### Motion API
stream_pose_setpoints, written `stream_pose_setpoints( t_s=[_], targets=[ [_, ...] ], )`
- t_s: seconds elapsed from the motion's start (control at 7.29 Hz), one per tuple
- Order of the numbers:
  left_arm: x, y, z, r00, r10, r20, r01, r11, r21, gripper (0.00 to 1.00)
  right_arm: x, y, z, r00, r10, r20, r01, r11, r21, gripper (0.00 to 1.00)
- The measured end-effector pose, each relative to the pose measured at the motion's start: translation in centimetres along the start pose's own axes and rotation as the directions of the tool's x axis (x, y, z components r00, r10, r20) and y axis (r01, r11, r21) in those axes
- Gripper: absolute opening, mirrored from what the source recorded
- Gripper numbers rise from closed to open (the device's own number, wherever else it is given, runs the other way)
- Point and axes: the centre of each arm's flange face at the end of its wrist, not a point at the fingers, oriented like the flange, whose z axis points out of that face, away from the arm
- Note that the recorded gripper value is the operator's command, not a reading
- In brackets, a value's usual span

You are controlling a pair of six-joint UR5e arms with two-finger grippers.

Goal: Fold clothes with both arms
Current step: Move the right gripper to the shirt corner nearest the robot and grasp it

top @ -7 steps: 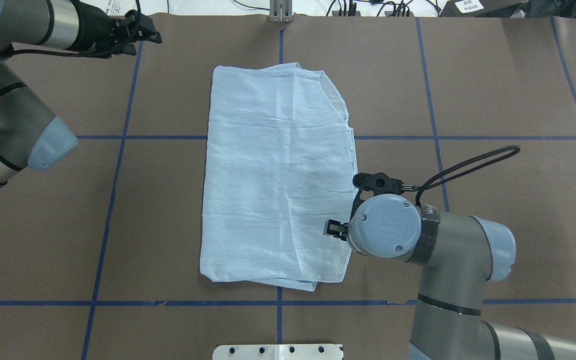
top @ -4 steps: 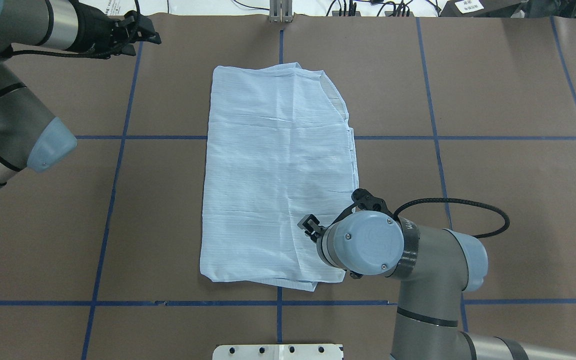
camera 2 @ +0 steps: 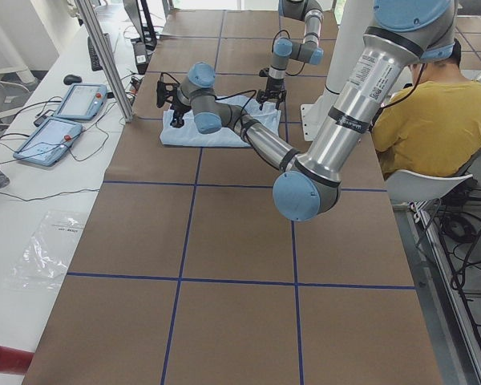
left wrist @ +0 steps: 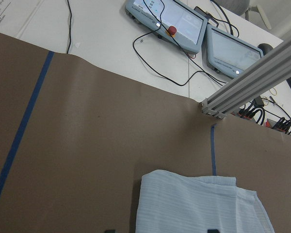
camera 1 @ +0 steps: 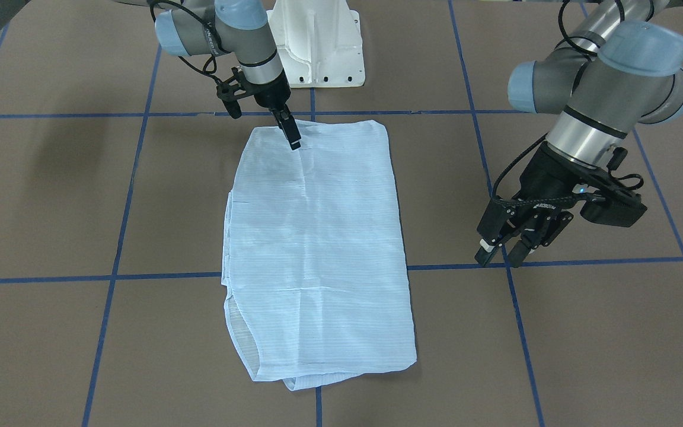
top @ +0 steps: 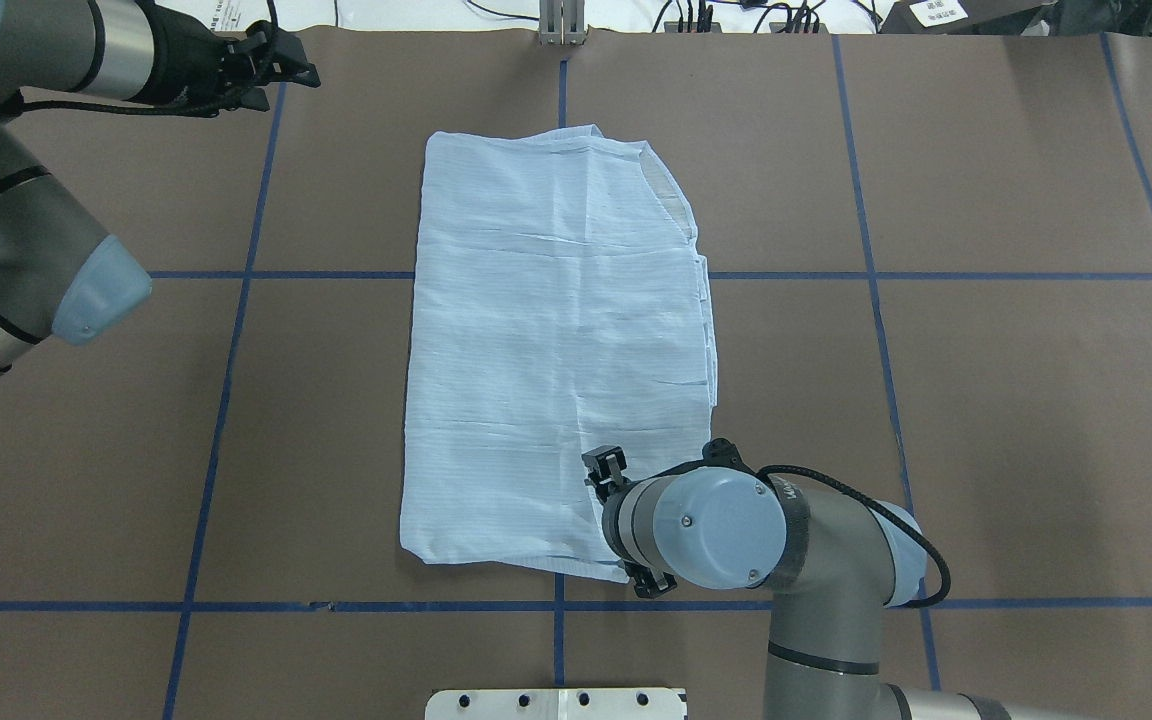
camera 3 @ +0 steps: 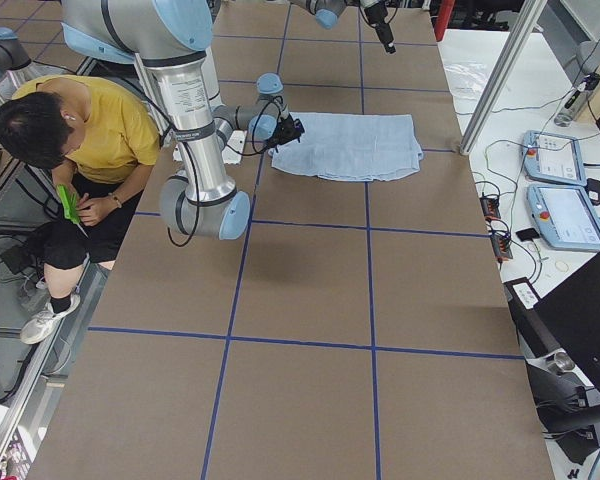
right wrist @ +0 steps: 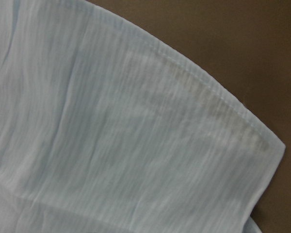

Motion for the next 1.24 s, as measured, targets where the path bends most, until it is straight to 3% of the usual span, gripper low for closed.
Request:
stream_pose_setpoints(
  t_s=[0.55, 0.69, 0.82, 0.96, 1.24],
  targets=[
    [-0.2, 0.4, -0.8, 1.000, 0.000, -0.006, 0.000, 1.000, 0.003, 0.70, 2.6, 0.7, 1.1, 0.999, -0.005, -0.035, 0.005, 1.000, 0.007, 0.98],
    [-0.2, 0.4, -0.8, 1.000, -0.002, -0.007, 0.002, 1.000, 0.004, 0.70, 2.9, 0.7, 1.1, 0.999, -0.008, -0.041, 0.008, 1.000, 0.008, 0.79],
    [-0.1, 0.4, -0.8, 1.000, -0.004, -0.008, 0.004, 1.000, 0.004, 0.70, 3.3, 0.7, 1.2, 0.999, -0.011, -0.047, 0.011, 1.000, 0.008, 0.25],
    [-0.1, 0.4, -0.9, 1.000, -0.006, -0.009, 0.006, 1.000, 0.005, 0.70, 3.5, 0.7, 1.2, 0.999, -0.013, -0.050, 0.013, 1.000, 0.007, 0.00],
    [0.0, 0.4, -0.9, 1.000, -0.006, -0.010, 0.006, 1.000, 0.005, 0.70, 3.5, 0.7, 0.8, 0.999, -0.019, -0.051, 0.019, 1.000, -0.001, 0.00]
  ],
)
